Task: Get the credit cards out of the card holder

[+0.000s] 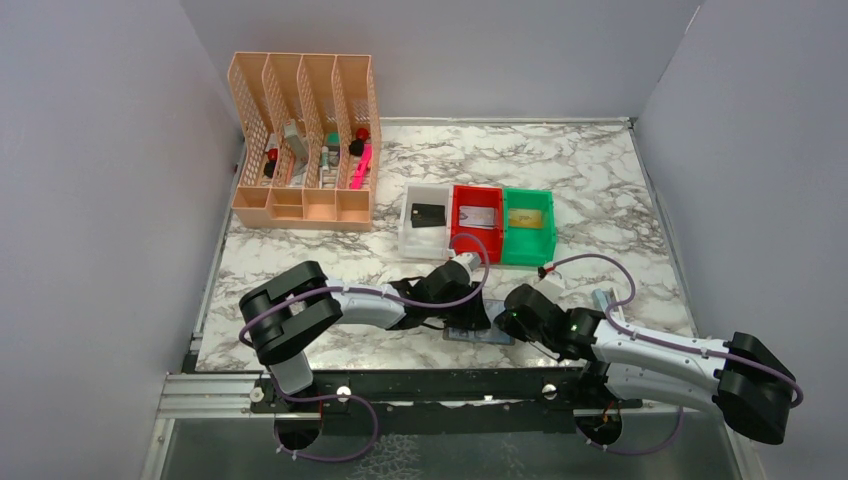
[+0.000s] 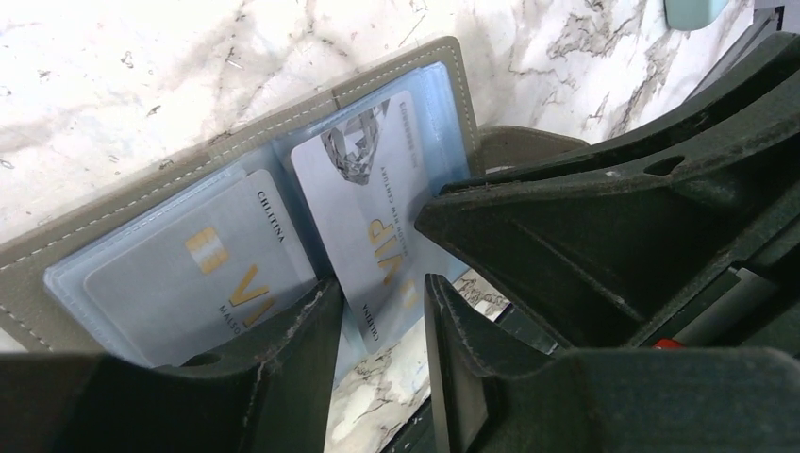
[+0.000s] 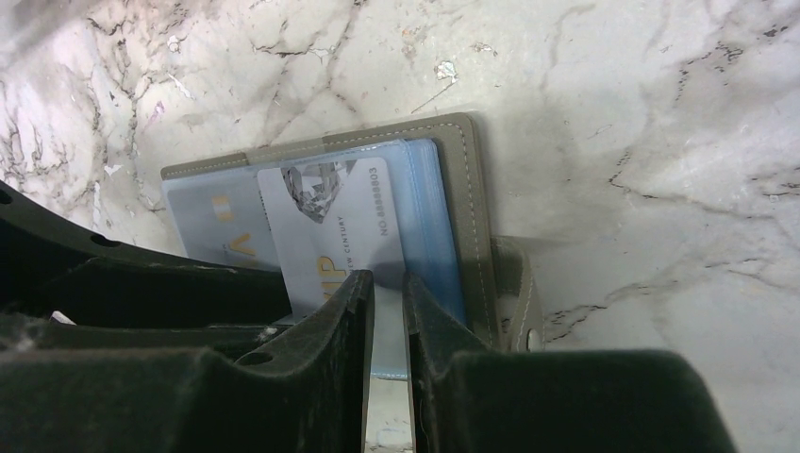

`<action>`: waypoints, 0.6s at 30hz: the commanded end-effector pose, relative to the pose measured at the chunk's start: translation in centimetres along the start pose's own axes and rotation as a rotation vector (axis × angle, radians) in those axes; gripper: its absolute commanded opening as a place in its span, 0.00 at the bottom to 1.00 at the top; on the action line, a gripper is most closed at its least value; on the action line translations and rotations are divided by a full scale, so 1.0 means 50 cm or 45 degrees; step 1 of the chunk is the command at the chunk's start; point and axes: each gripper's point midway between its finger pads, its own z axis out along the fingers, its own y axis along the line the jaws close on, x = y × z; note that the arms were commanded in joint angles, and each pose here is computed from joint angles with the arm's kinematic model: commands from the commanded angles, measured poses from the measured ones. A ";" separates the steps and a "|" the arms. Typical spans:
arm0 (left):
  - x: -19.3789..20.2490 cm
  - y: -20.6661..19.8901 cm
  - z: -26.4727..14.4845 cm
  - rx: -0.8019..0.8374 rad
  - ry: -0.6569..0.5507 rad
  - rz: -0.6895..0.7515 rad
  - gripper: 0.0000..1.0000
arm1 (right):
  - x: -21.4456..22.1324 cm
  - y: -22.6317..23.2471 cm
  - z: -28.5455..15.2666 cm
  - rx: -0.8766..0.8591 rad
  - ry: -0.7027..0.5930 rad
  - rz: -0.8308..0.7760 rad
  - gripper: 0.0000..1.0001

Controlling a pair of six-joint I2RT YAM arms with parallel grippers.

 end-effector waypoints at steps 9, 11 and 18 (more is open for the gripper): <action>0.041 0.056 -0.002 -0.122 0.062 -0.019 0.31 | 0.021 -0.086 0.011 0.184 0.026 -0.071 0.23; 0.028 0.042 -0.012 -0.101 0.035 -0.013 0.30 | 0.021 -0.086 0.011 0.186 0.026 -0.071 0.23; 0.019 0.037 -0.017 -0.102 0.017 0.001 0.23 | 0.020 -0.086 0.011 0.189 0.023 -0.073 0.23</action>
